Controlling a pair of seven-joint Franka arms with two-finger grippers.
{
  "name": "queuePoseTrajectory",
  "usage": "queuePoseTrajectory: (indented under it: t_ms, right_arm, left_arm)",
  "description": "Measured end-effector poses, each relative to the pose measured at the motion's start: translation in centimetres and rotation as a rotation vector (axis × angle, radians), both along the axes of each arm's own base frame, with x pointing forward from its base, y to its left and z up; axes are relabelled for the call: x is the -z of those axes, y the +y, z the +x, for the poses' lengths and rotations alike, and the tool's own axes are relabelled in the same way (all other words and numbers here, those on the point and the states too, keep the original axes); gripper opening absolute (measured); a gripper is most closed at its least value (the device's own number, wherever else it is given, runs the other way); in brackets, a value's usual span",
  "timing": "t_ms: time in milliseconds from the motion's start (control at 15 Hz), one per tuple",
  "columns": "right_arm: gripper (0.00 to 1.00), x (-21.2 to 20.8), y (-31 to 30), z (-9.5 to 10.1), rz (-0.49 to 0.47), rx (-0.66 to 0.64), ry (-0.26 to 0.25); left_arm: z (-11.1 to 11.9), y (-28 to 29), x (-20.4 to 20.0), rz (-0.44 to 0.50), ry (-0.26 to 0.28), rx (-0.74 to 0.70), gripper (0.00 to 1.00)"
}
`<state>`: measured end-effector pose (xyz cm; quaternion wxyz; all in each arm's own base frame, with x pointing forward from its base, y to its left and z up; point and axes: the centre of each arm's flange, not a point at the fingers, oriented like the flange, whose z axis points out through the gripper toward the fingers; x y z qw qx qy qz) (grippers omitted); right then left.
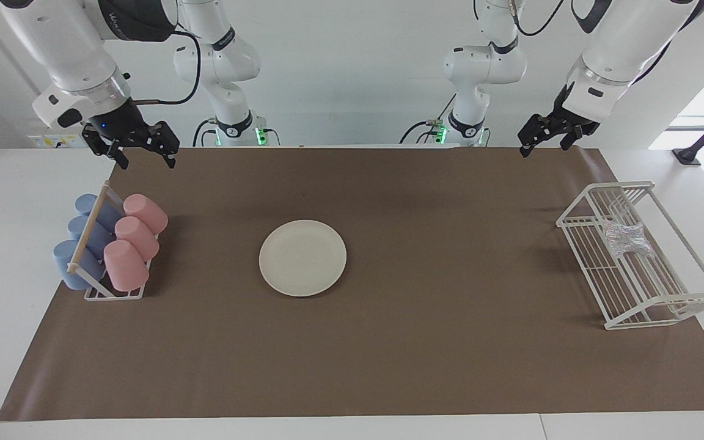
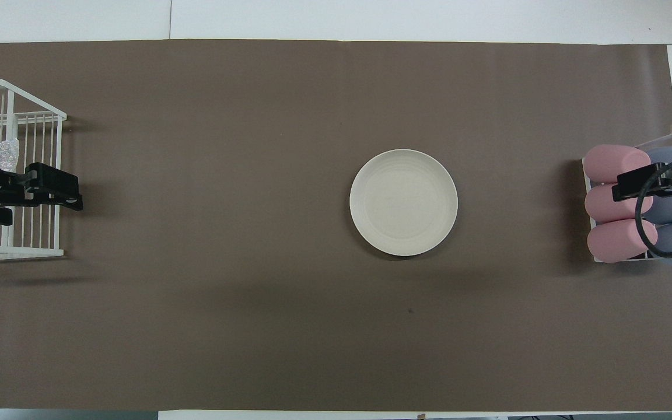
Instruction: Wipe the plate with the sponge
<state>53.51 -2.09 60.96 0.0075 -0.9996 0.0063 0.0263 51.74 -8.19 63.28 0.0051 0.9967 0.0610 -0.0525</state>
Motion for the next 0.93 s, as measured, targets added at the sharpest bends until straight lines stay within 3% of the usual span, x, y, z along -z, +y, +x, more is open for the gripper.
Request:
queuePoseTrajectory:
  t_ms: [267,467,667,933]
  right_arm:
    - [1.0,0.0,0.0,0.0,-0.001,0.025,0.0]
    - [1.0,0.0,0.1,0.0,-0.002,0.03,0.0]
    - [1.0,0.0,0.8,0.0,-0.004,0.051,0.001]
    - [1.0,0.0,1.1,0.0,-0.005,0.068,0.001]
  left_arm:
    - [0.0,0.2,0.0,0.018,-0.002,0.0,1.0]
    - [0.1,1.0,0.8,0.115,0.001,0.004,1.0]
    - [0.7,2.2,3.0,0.266,0.003,0.018,1.0]
    - [3.1,3.9,9.5,0.528,0.016,0.101,1.0]
